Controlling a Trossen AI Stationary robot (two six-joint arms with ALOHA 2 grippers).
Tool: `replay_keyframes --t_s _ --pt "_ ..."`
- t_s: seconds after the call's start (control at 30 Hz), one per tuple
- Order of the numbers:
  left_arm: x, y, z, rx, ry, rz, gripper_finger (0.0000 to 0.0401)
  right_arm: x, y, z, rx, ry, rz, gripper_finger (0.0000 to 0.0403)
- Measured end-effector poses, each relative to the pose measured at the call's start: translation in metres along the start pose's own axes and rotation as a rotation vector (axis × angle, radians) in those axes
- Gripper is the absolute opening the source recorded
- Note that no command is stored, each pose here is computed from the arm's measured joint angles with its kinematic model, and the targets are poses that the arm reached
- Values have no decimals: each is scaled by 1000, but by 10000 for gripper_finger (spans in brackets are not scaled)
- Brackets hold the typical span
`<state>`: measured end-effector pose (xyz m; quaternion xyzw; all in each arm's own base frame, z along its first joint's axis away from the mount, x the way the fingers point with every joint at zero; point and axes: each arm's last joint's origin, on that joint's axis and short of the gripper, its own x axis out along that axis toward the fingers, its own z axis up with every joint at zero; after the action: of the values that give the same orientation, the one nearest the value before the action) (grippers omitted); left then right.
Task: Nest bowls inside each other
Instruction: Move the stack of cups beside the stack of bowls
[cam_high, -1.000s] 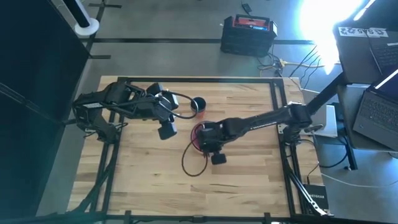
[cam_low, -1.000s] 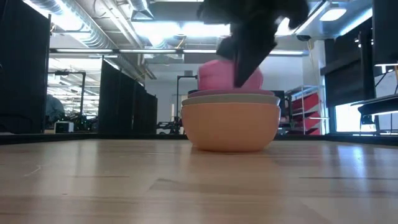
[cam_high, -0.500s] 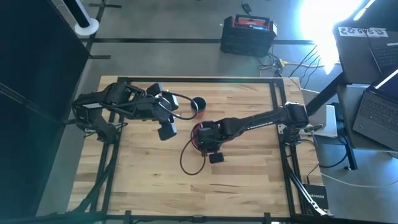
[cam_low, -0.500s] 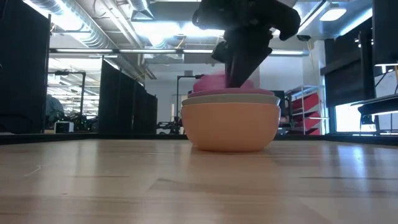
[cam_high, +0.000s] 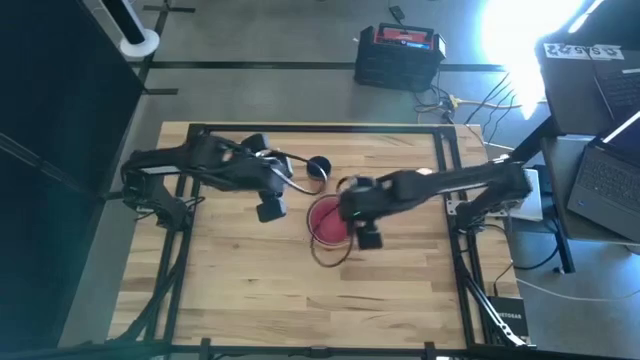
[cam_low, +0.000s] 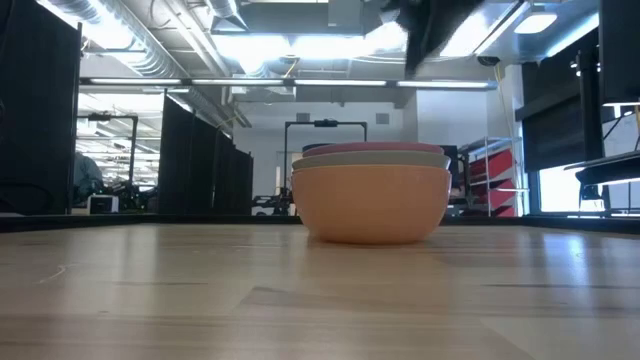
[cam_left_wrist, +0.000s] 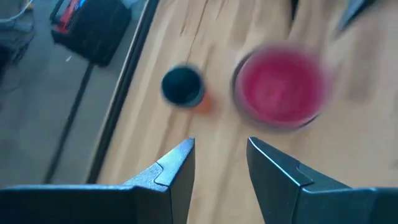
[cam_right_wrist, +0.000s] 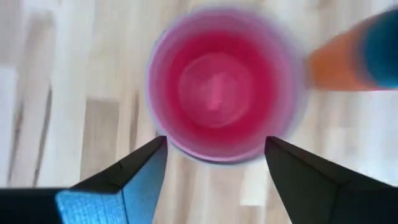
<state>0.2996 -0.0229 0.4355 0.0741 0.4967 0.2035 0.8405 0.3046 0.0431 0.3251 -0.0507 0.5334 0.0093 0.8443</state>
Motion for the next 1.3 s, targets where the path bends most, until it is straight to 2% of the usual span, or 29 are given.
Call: replay_keyframes --t_s 0.07,0.17,0.57,0.7,0.97,1.13,1.3 --pt "28 3 -1 109 69 14 129 -33 -4 -8 44 -104 -17 253" --pt "74 15 -1 239 126 -39 129 -74 -10 -23 103 -240 -32 249" --pt "171 88 -8 514 84 -205 129 -156 -22 -80 343 -478 -31 243" --pt "187 93 -10 618 72 -267 129 -157 -23 -84 365 -462 -28 243" --pt "201 89 3 807 -77 -262 129 -153 -23 -87 433 -410 -41 243" --pt "214 84 -5 878 -19 -329 129 -153 -23 -88 485 -403 -33 243" --pt "218 80 -8 884 -3 -347 129 -153 -23 -88 487 -404 -37 243"
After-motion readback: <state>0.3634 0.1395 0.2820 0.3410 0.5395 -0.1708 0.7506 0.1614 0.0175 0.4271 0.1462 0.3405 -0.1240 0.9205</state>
